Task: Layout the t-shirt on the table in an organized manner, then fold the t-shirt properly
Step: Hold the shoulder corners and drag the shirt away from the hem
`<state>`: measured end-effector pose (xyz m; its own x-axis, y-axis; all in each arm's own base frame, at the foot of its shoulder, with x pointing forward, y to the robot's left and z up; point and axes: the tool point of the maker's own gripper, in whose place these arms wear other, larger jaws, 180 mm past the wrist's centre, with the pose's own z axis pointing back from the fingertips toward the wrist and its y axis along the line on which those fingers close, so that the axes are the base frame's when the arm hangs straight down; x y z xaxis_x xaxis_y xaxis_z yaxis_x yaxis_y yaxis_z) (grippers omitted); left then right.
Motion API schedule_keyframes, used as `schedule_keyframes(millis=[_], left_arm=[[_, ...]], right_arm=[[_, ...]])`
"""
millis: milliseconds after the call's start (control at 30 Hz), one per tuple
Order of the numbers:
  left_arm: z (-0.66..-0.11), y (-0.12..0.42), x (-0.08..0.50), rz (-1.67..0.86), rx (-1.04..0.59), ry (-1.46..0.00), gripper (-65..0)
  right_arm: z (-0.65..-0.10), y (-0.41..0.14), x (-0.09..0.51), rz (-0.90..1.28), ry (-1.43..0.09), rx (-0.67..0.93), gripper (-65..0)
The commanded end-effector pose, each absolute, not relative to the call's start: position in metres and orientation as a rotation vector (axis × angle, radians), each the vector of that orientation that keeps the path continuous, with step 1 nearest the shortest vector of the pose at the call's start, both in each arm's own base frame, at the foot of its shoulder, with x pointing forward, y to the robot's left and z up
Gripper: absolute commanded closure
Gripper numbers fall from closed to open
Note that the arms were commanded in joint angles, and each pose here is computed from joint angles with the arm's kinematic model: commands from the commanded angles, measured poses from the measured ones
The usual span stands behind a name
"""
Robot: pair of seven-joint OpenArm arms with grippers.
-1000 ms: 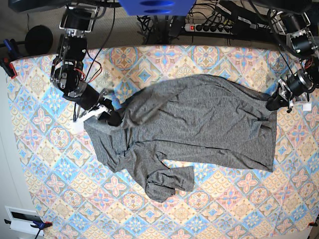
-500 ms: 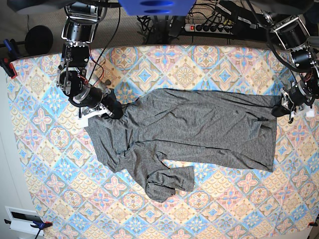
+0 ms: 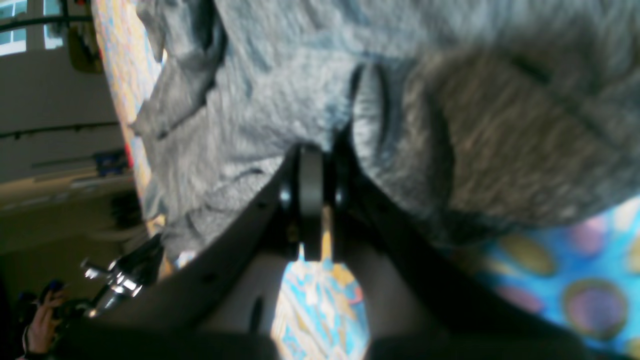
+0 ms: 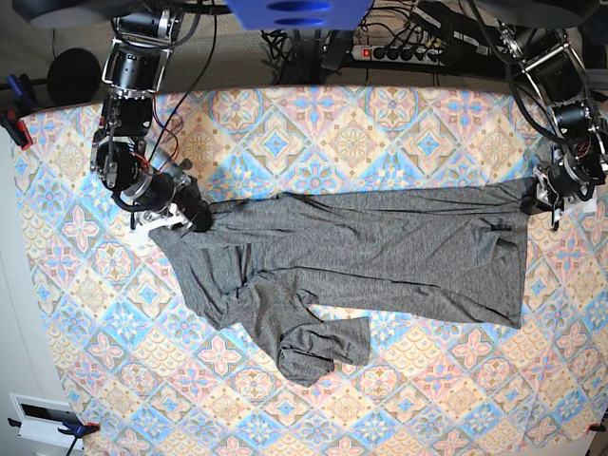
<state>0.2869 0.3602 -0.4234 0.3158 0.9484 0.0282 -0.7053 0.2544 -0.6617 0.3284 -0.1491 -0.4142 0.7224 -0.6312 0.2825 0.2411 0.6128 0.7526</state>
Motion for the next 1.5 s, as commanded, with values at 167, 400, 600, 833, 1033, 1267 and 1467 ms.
schedule_keyframes(millis=[167, 400, 600, 833, 1033, 1267, 1467], left_arm=[[-0.414, 0.369, 0.293, 1.171, -0.591, -0.501, -7.1], [-0.414, 0.369, 0.291, 1.17, -0.593, -0.498, -25.0], [-0.415, 0.369, 0.29, 1.17, -0.591, -0.496, -24.9], [-0.416, 0.369, 0.289, 1.17, -0.588, -0.491, -25.3], [-0.421, 0.369, 0.282, 1.175, -0.579, -0.477, -25.4], [-0.422, 0.369, 0.281, 1.175, -0.578, -0.476, -25.4], [-0.422, 0.368, 0.281, 1.175, -0.58, -0.474, -25.4]], right_arm=[[-0.4, -0.153, 0.339, -0.518, -0.621, 0.76, -3.7], [-0.381, -0.153, 0.345, -0.485, -0.674, 0.765, -22.9], [-0.344, -0.178, 0.349, -0.483, -0.81, 0.736, -30.2], [-0.344, -0.251, 0.324, -0.67, -0.891, 0.645, -31.6], [-0.365, -0.252, 0.304, -0.74, -0.853, 0.64, -31.6], [-0.374, -0.205, 0.31, -0.697, -0.796, 0.717, -31.6], [-0.372, -0.192, 0.319, -0.667, -0.826, 0.718, -31.6]])
